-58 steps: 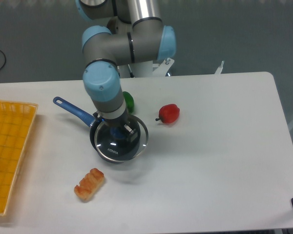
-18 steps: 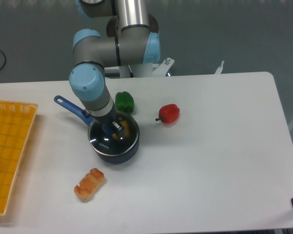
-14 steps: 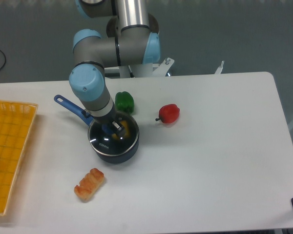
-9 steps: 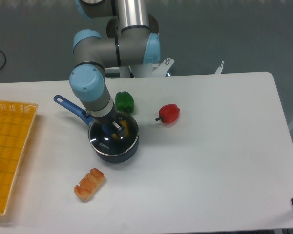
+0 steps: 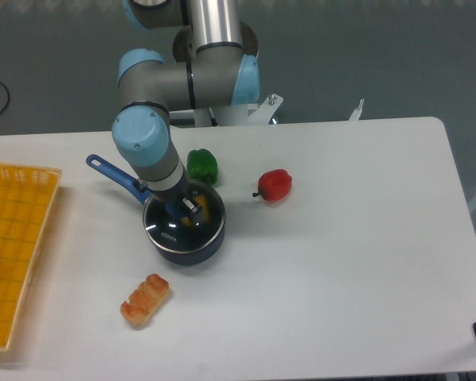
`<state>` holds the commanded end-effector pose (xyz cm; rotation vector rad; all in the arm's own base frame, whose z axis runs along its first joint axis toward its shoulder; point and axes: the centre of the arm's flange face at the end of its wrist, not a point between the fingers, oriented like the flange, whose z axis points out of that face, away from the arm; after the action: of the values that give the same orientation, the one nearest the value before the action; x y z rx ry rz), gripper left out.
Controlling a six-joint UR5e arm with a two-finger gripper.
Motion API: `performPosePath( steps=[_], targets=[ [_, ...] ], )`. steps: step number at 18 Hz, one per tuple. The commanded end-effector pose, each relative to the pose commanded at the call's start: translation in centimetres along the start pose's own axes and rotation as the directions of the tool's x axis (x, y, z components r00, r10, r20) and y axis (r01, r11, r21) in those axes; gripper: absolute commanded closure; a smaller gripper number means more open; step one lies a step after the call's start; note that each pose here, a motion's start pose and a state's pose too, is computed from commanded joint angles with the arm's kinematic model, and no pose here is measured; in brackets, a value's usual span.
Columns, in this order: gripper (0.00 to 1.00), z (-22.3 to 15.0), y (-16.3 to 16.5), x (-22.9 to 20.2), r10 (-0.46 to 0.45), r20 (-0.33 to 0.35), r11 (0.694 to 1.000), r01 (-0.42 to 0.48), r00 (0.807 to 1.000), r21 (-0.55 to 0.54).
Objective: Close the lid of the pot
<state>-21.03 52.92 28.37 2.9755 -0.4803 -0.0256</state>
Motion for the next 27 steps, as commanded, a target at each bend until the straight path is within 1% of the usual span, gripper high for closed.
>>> performPosePath(
  steps=[1,2,3,10,13,16,18,22,24,25,27],
  targets=[
    [0.19,0.2,0.0,0.0,0.0,-0.001,1.0,0.0,1.0,-0.003],
    [0.08,0.3,-0.1,-0.1,0.0,-0.002,1.0,0.0,1.0,-0.005],
    [0.0,0.3,-0.2,-0.2,0.0,-0.002,1.0,0.0,1.0,-0.005],
    [0.0,-0.9,-0.2,-0.8,-0.007,0.02,1.0,0.007,1.0,0.008],
    [0.0,-2.2,-0.2,-1.4,-0.012,0.038,1.0,0.012,0.999,0.02],
    [0.0,-2.4,-0.3,-1.4,-0.013,0.042,1.0,0.012,0.999,0.024],
    [0.0,-3.9,-0.3,-2.6,-0.014,0.065,0.999,0.011,0.998,0.036],
    [0.0,-5.3,2.3,-5.7,-0.075,0.088,0.996,0.07,0.993,0.049],
    [0.0,-6.4,2.9,-6.2,-0.09,0.102,0.995,0.084,0.991,0.061],
    [0.0,-6.7,3.8,-6.7,-0.108,0.106,0.993,0.101,0.989,0.066],
    [0.0,-6.6,5.5,-8.2,-0.139,0.102,0.989,0.133,0.985,0.067]
  ],
)
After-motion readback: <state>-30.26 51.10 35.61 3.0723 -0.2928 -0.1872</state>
